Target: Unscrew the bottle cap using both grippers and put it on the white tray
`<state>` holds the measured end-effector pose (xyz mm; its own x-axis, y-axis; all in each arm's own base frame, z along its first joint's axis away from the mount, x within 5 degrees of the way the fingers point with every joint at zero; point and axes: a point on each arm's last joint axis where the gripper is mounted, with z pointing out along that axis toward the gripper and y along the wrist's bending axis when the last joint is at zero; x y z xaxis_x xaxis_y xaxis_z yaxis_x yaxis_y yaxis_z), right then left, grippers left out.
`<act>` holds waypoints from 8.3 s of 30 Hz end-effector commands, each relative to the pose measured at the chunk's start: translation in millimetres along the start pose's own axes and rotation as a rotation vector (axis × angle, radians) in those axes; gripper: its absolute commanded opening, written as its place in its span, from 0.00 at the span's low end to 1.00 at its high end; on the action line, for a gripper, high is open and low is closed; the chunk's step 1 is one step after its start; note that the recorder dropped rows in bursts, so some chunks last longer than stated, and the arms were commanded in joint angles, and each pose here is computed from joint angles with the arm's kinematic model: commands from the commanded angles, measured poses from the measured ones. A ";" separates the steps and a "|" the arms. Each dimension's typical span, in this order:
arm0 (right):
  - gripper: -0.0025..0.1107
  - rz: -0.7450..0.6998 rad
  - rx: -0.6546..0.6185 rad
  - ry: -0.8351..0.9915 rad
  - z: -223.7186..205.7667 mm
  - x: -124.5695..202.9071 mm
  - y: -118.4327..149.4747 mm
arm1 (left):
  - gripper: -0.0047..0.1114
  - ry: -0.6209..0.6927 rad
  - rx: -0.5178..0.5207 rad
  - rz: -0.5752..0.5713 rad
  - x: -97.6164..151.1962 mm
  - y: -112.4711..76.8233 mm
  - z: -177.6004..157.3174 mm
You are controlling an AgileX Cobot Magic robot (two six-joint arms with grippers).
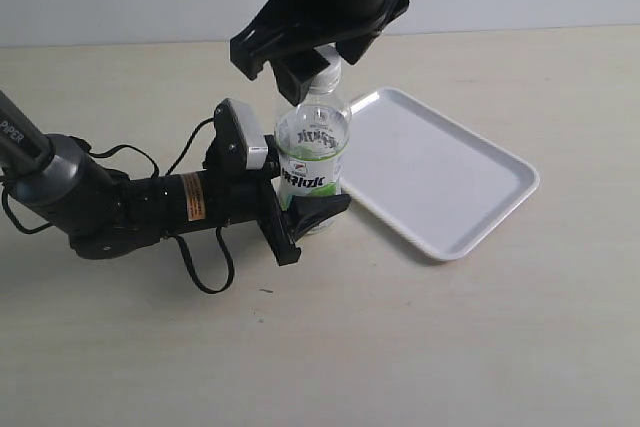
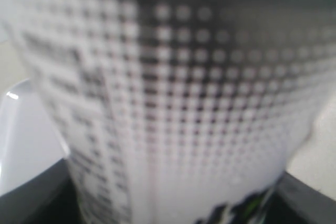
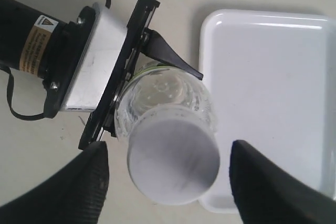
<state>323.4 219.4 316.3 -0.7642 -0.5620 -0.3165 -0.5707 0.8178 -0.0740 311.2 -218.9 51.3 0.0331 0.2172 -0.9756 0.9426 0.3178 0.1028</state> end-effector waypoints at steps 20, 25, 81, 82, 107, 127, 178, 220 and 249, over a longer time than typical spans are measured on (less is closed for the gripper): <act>0.49 0.044 0.011 -0.012 -2.4 -0.3 -0.1 | 0.05 -0.003 0.006 0.014 -3.2 -0.2 0.4; 0.25 0.080 0.009 -0.012 -2.4 -0.3 0.1 | 0.05 -0.003 0.006 0.014 -3.2 -0.2 0.4; 0.57 -0.339 0.007 -0.032 -11.1 1.1 0.2 | 0.05 0.033 0.007 0.011 0.0 -0.3 0.3; 0.59 -0.332 0.007 -0.032 -11.1 1.1 0.2 | 0.05 0.035 0.007 0.011 0.2 -0.3 0.3; 0.57 -0.033 -0.061 -0.067 -10.6 -2.4 6.1 | 0.05 0.035 0.007 0.011 0.2 -0.3 0.3; 0.42 -0.070 -0.057 -0.034 -4.7 -1.4 6.0 | 0.05 0.035 0.007 0.011 0.2 -0.3 0.3; 0.02 -1.827 -0.017 -0.007 6.2 -1.4 2.7 | 0.05 0.036 0.028 0.023 -0.4 -2.0 0.2; 0.62 -1.738 0.010 -0.062 -5.5 -1.9 4.0 | 0.05 0.034 0.026 0.023 -1.3 -1.7 0.2; 0.62 0.062 0.006 -0.046 -17.0 2.1 -0.7 | 0.05 0.034 0.029 0.023 -1.3 -2.0 0.2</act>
<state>318.6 217.7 328.3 -0.7313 -0.5857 -0.3496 -0.5985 0.7968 -0.0831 310.7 -219.6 52.0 0.0441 0.2348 -0.9710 0.9480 0.2967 0.1148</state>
